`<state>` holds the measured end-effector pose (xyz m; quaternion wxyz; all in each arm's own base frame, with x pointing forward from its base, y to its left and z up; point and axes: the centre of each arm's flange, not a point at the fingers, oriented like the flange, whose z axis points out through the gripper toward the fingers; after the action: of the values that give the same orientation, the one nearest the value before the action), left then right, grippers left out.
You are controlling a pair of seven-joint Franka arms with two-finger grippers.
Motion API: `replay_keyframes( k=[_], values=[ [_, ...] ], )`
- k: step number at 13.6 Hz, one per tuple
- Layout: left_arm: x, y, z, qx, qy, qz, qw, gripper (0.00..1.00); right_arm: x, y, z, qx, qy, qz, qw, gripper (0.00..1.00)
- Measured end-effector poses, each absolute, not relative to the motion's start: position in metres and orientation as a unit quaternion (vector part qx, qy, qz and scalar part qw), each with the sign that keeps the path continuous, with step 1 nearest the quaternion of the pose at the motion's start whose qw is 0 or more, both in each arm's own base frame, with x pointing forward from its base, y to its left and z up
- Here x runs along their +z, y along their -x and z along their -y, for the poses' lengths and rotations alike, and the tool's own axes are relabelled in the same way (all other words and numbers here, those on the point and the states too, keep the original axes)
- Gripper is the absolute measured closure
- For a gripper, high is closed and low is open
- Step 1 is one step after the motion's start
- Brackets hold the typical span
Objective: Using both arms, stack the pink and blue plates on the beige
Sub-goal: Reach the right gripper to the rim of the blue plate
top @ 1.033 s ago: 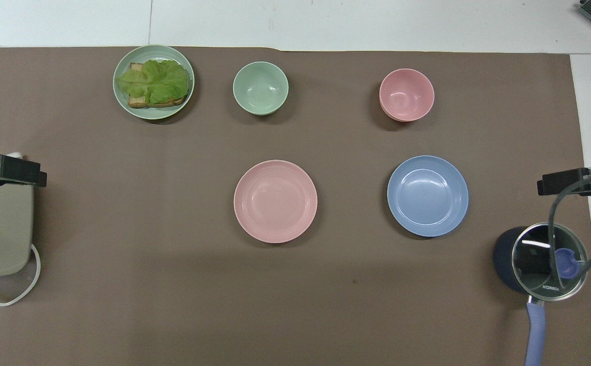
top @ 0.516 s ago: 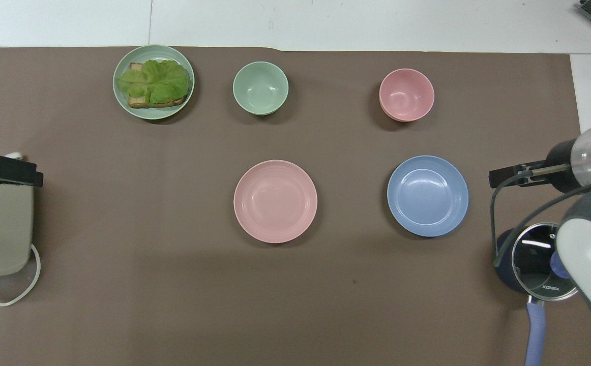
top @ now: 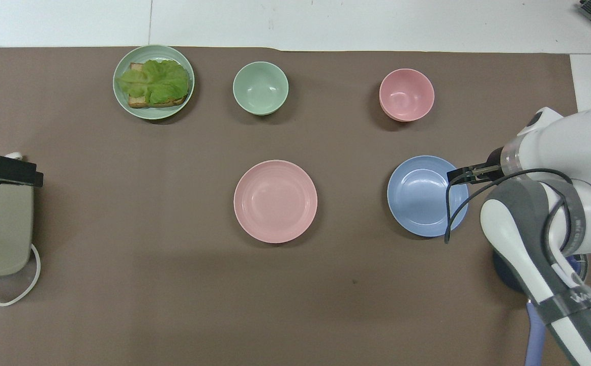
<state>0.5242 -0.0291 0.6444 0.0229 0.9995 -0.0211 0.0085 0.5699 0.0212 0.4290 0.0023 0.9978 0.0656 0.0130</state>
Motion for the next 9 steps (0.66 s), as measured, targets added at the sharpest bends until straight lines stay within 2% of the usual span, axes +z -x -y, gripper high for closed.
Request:
replay_keyframes(
  k=[3,9],
  values=[
    [0.644,-0.524,0.029,0.008,-0.999,0.021,0.023,0.00,0.410,-0.567,-0.015,0.018,-0.997,-0.066,-0.024,0.00],
    [0.644,-0.524,0.029,0.008,-0.999,0.021,0.023,0.00,0.349,-0.561,0.010,0.009,-0.996,-0.080,-0.033,0.00]
  ],
)
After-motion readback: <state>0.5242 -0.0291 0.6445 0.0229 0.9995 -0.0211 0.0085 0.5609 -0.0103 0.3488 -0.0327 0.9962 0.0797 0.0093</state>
